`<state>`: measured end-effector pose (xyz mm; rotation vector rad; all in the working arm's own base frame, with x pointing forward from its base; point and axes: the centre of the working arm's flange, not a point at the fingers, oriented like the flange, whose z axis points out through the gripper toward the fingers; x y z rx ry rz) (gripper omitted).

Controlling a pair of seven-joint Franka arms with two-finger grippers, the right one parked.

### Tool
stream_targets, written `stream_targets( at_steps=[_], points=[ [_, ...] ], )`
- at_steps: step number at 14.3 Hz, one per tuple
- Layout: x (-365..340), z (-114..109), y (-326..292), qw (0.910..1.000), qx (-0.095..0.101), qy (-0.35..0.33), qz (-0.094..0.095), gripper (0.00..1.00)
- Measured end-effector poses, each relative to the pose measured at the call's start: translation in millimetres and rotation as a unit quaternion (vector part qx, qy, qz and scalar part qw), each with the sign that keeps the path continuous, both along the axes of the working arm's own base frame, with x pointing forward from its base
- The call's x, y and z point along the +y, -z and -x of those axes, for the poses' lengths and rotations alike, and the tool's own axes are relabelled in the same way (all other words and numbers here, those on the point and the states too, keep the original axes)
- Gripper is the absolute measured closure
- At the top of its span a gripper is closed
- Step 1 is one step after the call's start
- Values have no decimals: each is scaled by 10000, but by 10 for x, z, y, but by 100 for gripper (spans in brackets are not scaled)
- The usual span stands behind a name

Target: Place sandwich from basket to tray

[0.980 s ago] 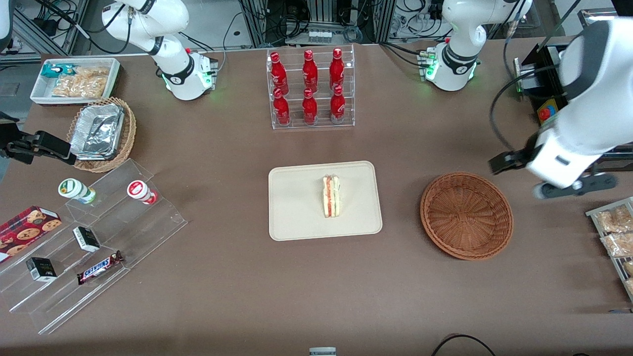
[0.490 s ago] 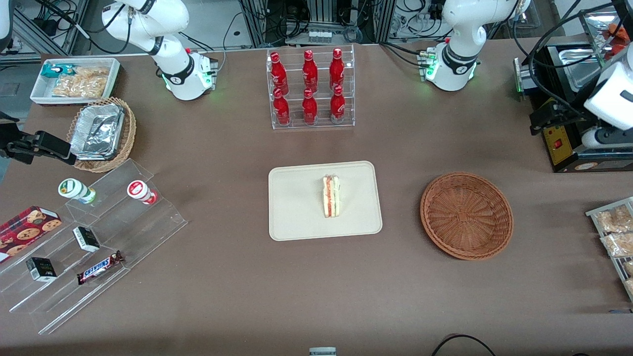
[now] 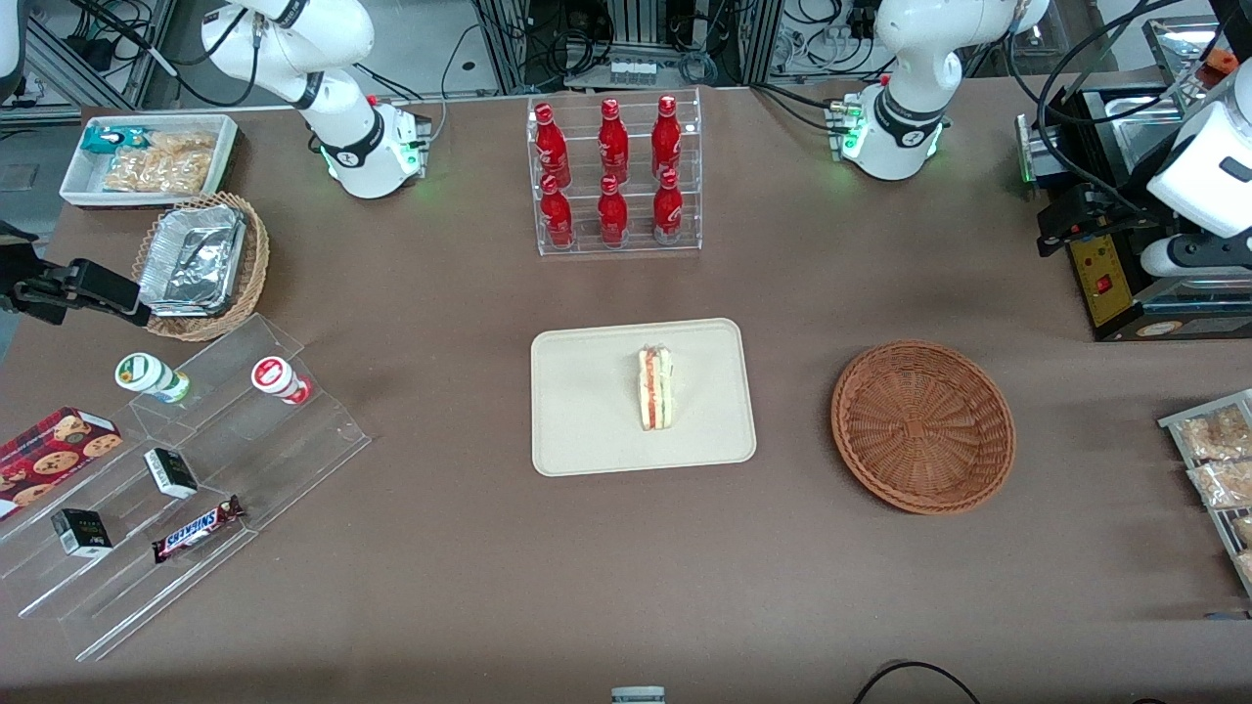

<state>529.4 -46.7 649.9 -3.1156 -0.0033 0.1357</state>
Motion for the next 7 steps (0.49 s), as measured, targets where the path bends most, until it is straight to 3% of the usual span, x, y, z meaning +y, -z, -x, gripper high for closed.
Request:
stream_targets(
  at_steps=[3,7],
  points=[
    [49,-4,4,9999,-7,-6,-159,0],
    [6,-3,133,9997,131,54,-191,0]
  ],
)
